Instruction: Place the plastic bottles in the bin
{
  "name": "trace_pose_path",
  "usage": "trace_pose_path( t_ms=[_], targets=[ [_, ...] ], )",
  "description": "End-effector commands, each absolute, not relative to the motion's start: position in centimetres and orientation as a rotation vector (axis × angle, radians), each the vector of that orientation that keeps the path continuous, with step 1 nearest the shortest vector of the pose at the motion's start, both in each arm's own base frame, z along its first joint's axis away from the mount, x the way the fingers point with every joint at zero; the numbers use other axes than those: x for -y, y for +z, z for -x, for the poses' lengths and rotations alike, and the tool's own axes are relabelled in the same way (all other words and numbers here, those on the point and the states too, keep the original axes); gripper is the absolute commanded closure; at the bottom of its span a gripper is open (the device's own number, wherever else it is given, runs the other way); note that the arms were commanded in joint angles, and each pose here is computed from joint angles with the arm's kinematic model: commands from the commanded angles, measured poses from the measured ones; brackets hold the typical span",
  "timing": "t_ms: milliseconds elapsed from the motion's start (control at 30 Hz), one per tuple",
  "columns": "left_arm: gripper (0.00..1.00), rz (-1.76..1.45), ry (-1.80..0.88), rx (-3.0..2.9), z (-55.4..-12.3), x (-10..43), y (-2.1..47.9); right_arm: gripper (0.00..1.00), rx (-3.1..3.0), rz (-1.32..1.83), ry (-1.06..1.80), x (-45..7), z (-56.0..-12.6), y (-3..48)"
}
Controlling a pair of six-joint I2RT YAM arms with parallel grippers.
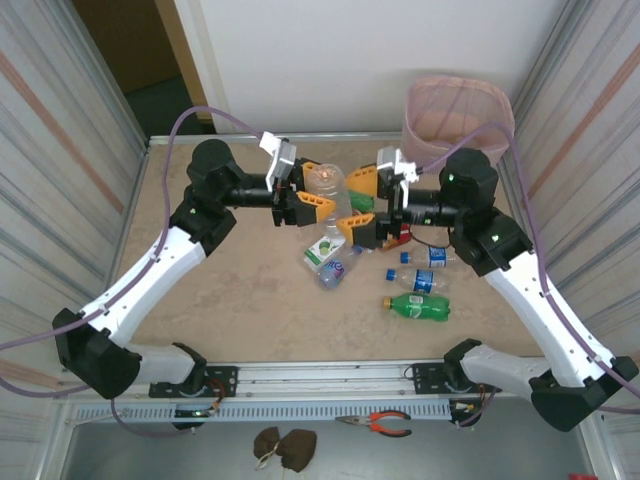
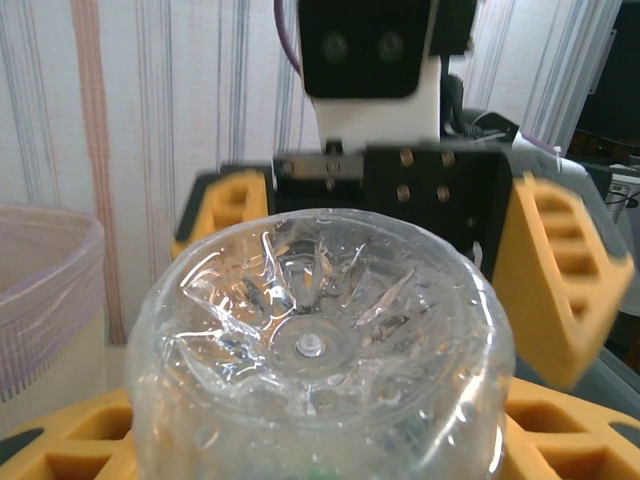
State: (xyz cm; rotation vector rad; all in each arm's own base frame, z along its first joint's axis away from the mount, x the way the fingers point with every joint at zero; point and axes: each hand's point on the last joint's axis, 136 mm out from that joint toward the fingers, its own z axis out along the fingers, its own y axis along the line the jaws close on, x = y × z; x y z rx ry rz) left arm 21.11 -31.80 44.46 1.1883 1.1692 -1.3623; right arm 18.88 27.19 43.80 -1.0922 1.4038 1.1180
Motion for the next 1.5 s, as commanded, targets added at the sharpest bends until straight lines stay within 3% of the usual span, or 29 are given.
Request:
trace_pose_path(
  t_ms=[0, 267, 567, 1000, 1467],
  targets=[
    [0.52, -1.221, -1.319, -1.050, -19.1, 31.1, 47.5, 0.12, -1.387, 1.167, 1.095, -27.4, -17.6, 42.5],
    [0.51, -1.232, -1.321, -1.030, -19.1, 31.6, 47.9, 0.18, -1.490, 1.094, 1.120, -28.7, -19.5, 41.4],
    [0.51, -1.220, -1.299, -1.031, -19.0, 31.4, 47.8, 0.16, -1.556, 0.856, 0.960, -27.3, -23.2, 41.8],
    [0.51, -1.243, -1.314, -1.010, -18.3, 31.2, 47.9, 0.16, -1.410, 1.095, 1.210, -29.5, -18.5, 42.5],
    [0.49, -1.242, -1.307, -1.012, -18.4, 31.3, 47.7, 0.35, -1.417, 1.066, 1.174, -29.4, -19.1, 42.8]
  ],
)
